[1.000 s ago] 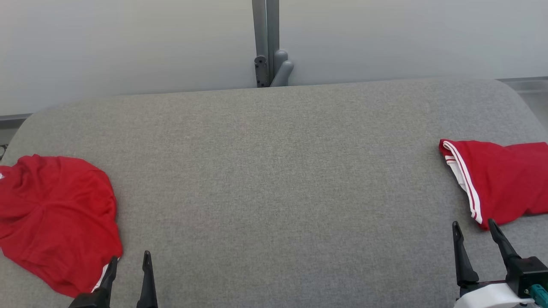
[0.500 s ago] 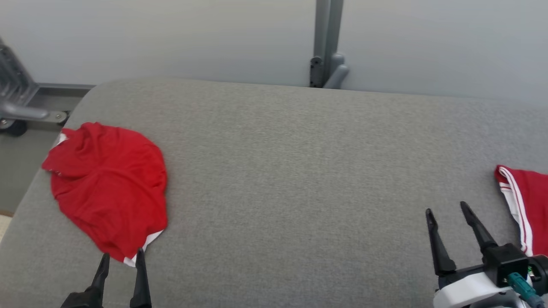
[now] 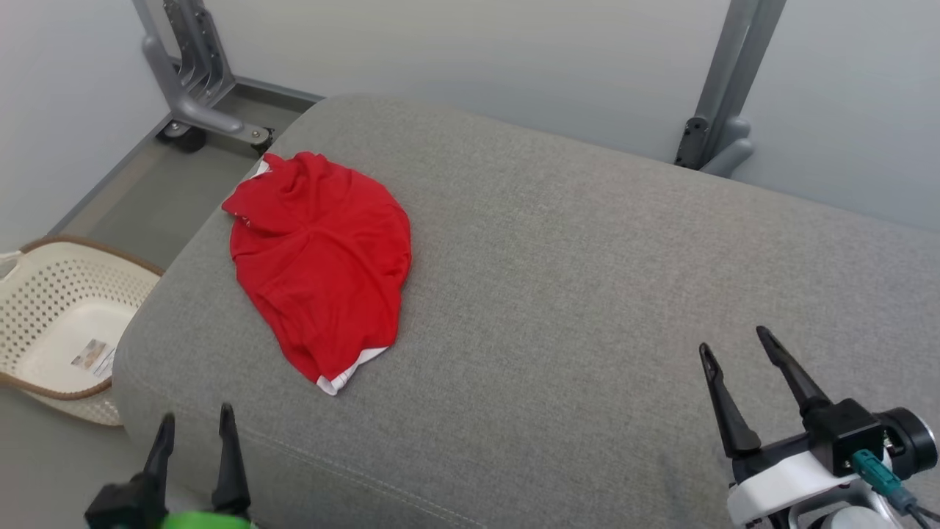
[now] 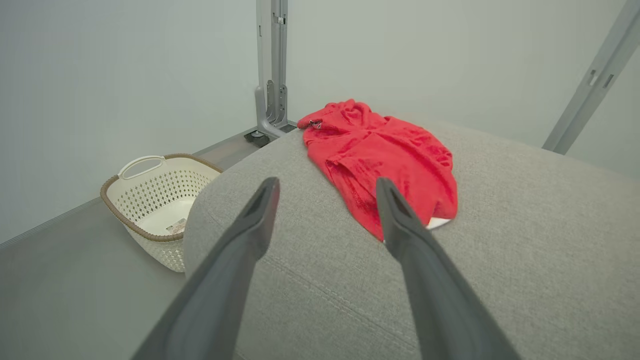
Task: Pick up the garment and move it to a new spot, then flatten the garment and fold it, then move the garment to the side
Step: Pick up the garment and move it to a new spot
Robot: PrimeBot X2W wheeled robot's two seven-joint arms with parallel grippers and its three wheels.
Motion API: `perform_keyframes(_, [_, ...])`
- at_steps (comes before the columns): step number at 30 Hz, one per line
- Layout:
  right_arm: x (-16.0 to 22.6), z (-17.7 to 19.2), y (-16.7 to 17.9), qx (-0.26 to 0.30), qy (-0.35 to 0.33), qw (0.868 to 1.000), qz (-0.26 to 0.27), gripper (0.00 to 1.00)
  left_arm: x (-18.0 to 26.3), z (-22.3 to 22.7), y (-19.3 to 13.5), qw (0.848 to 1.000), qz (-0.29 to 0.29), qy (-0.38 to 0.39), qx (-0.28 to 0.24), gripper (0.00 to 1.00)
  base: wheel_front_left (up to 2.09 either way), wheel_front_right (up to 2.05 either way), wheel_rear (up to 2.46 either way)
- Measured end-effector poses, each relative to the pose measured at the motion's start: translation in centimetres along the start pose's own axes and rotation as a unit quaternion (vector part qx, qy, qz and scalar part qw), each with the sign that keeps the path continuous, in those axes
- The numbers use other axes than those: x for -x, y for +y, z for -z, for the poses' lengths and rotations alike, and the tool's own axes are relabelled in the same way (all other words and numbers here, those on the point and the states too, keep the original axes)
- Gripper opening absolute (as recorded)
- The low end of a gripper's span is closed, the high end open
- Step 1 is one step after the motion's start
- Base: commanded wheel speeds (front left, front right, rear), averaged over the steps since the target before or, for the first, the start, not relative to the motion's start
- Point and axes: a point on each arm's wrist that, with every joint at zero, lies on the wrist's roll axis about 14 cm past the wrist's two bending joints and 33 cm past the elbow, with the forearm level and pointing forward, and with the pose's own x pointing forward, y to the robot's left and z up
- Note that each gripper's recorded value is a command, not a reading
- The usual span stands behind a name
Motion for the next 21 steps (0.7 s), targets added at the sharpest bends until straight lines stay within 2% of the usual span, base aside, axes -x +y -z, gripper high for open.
perform_keyframes(3, [-1.2,0.1,-0.5,0.009,-0.004,1.0,-0.011,1.0,-2.2,-1.5,-1.1,1.0,0.01,-0.02,0.01,1.0,0.0,0.0,0.0])
perform_keyframes(10, [-3.7,2.0,-2.1,0.025,0.003,0.999,-0.034,1.0,-9.2,-0.7,-4.4,0.998,0.039,0.021,0.037,1.0,0.0,0.0,0.0])
perform_keyframes(11, [-4.2,2.9,-2.6,0.024,0.008,0.999,-0.037,1.0,-11.0,0.7,-4.8,0.996,0.036,0.06,0.046,1.0,0.0,0.0,0.0])
perform_keyframes(14, [-5.0,4.2,-3.6,0.019,0.012,0.999,-0.034,1.0,-12.7,4.4,-5.3,0.987,0.027,0.15,0.054,1.0,0.0,0.0,0.0])
perform_keyframes(17, [-5.2,6.0,-4.4,0.011,0.025,0.999,-0.029,1.0,-13.6,8.0,-5.1,0.97,-0.003,0.226,0.084,1.0,0.0,0.0,0.0])
perform_keyframes(19, [-5.2,7.1,-5.0,0.004,0.033,0.999,-0.022,1.0,-13.7,10.1,-5.1,0.962,-0.009,0.262,0.071,1.0,0.0,0.0,0.0])
perform_keyframes(20, [-5.0,7.9,-5.7,-0.001,0.04,0.999,-0.01,1.0,-13.8,11.8,-5.0,0.954,-0.028,0.284,0.089,1.0,0.0,0.0,0.0])
perform_keyframes(21, [-4.8,8.3,-6.1,-0.004,0.045,0.999,-0.004,1.0,-13.9,12.3,-5.2,0.952,-0.031,0.29,0.09,0.7,0.0,0.0,0.0])
